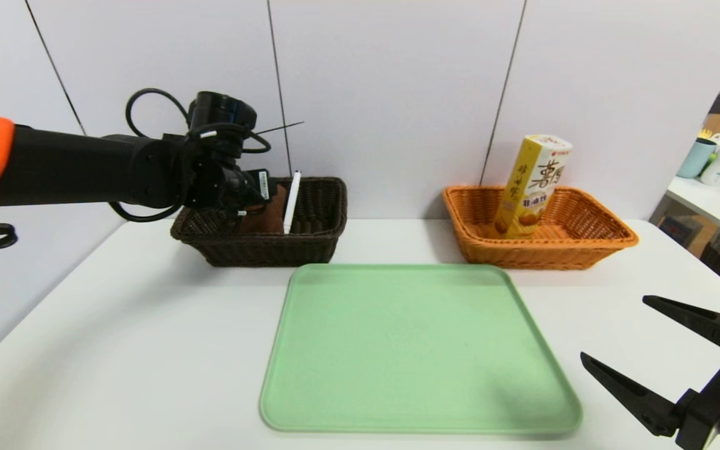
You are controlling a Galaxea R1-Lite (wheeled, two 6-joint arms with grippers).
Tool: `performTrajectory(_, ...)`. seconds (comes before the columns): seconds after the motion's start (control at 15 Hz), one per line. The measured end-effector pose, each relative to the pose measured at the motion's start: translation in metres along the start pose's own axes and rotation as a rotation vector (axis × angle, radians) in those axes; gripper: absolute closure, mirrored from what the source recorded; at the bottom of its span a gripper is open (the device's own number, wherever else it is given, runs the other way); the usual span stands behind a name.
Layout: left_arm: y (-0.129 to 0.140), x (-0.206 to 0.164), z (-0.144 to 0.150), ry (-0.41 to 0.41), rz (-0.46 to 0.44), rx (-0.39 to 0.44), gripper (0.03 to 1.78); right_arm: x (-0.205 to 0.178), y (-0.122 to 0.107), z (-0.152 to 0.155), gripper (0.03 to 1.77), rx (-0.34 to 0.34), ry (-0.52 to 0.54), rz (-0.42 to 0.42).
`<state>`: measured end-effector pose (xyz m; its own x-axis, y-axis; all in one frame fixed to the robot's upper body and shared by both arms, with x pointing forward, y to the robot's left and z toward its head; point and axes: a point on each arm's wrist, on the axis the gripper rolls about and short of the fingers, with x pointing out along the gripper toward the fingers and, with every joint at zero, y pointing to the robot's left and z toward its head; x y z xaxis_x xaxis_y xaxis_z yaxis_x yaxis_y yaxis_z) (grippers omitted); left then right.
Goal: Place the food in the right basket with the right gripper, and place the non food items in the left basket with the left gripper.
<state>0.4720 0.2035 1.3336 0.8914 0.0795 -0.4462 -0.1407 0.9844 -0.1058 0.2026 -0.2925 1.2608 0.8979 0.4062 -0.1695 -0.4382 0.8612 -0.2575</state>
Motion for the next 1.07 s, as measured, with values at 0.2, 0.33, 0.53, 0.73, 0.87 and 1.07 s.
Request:
performTrajectory(0.2,0.012,-0.036,-0.006,-0.022,-0.017,0.01,0.22,0.001,0.0,0.0,0.1,0.0,0.006,-0.007)
performTrajectory(0.33,0.024,-0.06,-0.013,-0.043,-0.027,0.02,0.19,0.002,-0.001,0.0,0.1,0.002,0.011,-0.015)
performTrajectory(0.53,0.044,-0.101,-0.02,-0.085,-0.039,0.025,0.17,0.003,-0.001,0.0,0.1,0.003,0.017,-0.033)
performTrajectory(0.73,0.064,-0.137,-0.032,-0.106,-0.045,0.037,0.15,0.003,-0.002,0.0,0.1,0.004,0.024,-0.06)
performTrajectory(0.87,0.078,-0.158,-0.042,-0.118,-0.048,0.045,0.14,0.003,-0.002,0.0,0.1,0.004,0.031,-0.086)
performTrajectory(1.07,0.098,-0.19,-0.058,-0.147,-0.056,0.057,0.14,0.002,-0.004,0.0,0.1,0.007,0.046,-0.152)
